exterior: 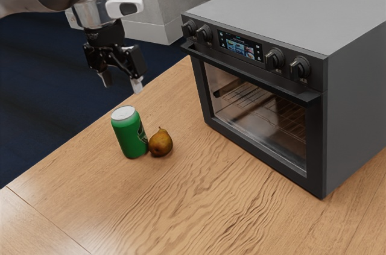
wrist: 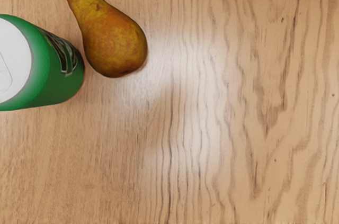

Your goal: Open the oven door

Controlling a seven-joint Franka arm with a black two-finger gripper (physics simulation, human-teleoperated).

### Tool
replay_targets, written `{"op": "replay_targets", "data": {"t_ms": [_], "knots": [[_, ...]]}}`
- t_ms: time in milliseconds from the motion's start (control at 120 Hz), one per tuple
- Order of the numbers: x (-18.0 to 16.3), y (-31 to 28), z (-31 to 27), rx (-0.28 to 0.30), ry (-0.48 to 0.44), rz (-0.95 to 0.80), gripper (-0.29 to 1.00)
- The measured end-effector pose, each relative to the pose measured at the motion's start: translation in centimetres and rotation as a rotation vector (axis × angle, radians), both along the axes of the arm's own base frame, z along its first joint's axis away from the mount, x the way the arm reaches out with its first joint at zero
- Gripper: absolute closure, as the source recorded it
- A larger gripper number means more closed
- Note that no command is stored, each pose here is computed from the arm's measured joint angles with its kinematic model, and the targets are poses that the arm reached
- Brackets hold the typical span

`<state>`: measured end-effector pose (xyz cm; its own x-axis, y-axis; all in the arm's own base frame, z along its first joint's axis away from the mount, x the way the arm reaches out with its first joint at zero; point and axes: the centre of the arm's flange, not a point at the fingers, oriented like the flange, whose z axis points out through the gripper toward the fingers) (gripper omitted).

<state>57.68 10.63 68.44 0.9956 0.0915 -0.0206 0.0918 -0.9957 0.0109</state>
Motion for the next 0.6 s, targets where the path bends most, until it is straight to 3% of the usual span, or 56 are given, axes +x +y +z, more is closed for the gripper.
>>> {"op": "replay_targets", "data": {"t_ms": [200,267,308,358,475,600], "knots": [[-0.1,0.0,0.0,-0.002,0.007,-0.011,0.0],[-4.5,-0.5,8.5,0.033,-0.154,-0.03,0.0],[-8.1,-4.0,14.1,0.051,-0.279,-0.171,0.0],[-9.6,-9.2,16.6,0.088,-0.338,-0.369,0.0],[-11.1,-21.5,17.4,0.23,-0.355,-0.804,0.0],[-16.2,-34.0,17.1,0.297,-0.364,-1.233,0.0]]}}
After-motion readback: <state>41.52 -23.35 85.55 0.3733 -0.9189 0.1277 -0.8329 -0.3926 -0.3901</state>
